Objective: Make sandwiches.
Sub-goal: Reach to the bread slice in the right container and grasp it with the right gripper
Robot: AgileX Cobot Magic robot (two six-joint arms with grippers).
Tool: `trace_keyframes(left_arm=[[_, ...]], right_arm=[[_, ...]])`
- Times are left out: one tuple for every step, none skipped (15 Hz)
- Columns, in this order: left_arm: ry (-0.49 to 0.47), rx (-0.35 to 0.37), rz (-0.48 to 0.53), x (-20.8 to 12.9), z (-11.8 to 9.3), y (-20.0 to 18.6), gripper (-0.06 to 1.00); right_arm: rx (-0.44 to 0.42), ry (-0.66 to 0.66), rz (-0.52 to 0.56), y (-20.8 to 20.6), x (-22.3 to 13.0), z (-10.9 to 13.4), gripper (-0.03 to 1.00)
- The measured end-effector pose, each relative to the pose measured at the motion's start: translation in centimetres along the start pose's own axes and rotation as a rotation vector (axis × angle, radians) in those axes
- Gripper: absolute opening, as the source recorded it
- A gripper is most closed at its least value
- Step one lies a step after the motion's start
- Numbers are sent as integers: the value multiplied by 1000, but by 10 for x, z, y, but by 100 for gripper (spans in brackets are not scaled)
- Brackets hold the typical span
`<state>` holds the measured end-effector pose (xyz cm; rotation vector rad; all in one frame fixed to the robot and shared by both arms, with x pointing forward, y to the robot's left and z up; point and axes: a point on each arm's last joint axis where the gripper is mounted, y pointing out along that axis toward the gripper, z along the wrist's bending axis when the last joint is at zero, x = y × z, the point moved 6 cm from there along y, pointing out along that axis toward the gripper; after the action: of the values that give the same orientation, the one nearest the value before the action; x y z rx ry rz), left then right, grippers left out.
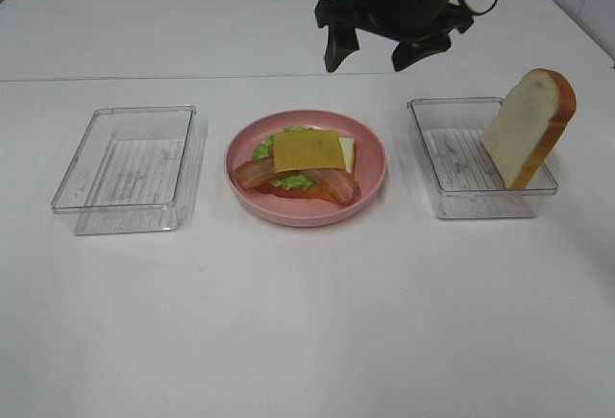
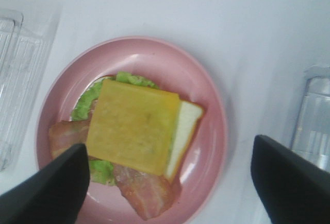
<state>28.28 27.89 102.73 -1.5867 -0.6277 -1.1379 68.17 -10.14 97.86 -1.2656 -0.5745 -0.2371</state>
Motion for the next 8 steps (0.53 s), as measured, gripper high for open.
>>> trace_keyframes(left_arm=[[0, 0, 0, 0, 0, 0, 81], [0, 0, 0, 0, 0, 0, 81], [0, 0, 0, 0, 0, 0, 81], [0, 0, 0, 0, 0, 0, 81], [0, 0, 0, 0, 0, 0, 81], [0, 0, 0, 0, 0, 0, 81], [0, 0, 0, 0, 0, 0, 81], [0, 0, 0, 0, 0, 0, 81]], right_arm=[[-23, 11, -24, -13, 6, -9, 80], [-45, 26, -37, -26, 10, -21, 80], [-71, 50, -43, -39, 13, -38, 80], [-121, 84, -32, -55, 13, -66, 80], [-155, 105, -18, -62, 11, -84, 80], [-196, 128, -1, -69, 8, -105, 80], [-230, 156, 25, -74, 3, -124, 80], [-252, 178, 47, -77, -1, -138, 80]])
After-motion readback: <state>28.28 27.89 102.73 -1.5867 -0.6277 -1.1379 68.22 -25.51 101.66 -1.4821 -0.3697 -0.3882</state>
